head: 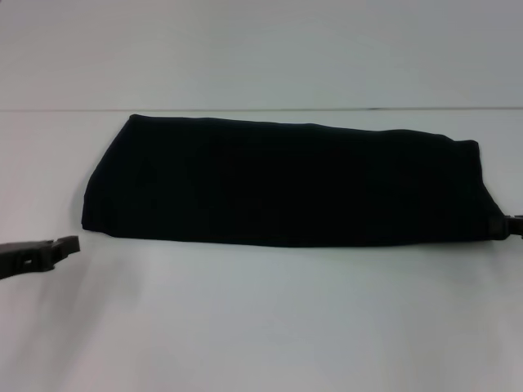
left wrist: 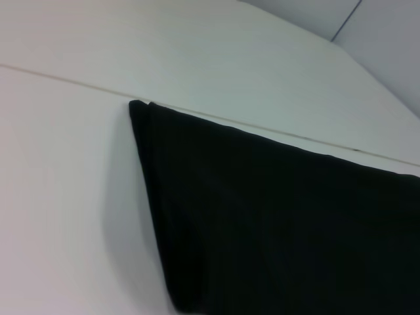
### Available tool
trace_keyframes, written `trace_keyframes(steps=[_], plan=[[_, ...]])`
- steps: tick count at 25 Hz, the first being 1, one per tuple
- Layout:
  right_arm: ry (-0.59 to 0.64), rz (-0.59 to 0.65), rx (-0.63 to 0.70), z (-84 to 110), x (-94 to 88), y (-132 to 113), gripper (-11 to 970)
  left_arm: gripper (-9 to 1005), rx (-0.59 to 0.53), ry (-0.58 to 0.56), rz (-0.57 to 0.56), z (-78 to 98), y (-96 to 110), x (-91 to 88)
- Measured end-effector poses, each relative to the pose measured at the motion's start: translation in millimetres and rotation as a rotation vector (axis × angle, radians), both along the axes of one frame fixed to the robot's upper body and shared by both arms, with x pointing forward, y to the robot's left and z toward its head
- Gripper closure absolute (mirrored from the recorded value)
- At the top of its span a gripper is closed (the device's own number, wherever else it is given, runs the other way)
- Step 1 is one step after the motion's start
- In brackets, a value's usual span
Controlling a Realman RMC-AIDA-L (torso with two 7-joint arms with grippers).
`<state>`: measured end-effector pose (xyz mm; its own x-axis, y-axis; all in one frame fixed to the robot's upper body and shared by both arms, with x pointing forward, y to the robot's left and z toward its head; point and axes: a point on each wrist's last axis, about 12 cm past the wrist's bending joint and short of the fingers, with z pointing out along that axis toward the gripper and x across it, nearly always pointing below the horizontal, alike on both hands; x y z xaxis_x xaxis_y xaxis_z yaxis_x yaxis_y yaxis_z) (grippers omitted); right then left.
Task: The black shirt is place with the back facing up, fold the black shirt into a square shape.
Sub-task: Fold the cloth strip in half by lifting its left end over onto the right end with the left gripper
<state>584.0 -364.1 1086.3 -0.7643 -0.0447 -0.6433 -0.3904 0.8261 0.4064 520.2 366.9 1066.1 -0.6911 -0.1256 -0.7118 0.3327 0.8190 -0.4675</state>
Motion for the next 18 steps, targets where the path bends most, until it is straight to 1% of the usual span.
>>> trace_keyframes(steps=[5,9,12,15,18], plan=[[0.002,0.013,0.026,-1.2,-14.9,-12,944,995,-0.031,0.012,-0.001,-1.7,8,-19.0],[0.008,0.012,0.024,-3.6,-21.3,-17,945,996,-0.028,0.013,0.004,-2.9,10,-21.6],[0.008,0.009,0.023,-4.1,-22.1,-18,945,996,-0.027,0.000,-0.004,-0.8,5,-14.4],[0.003,0.013,0.021,-2.9,-20.1,-16,944,993,-0.028,-0.016,-0.013,3.0,-3,1.7],[-0.001,0.023,0.021,-2.5,-18.4,-13,944,983,-0.016,-0.026,0.002,5.1,-12,24.1]])
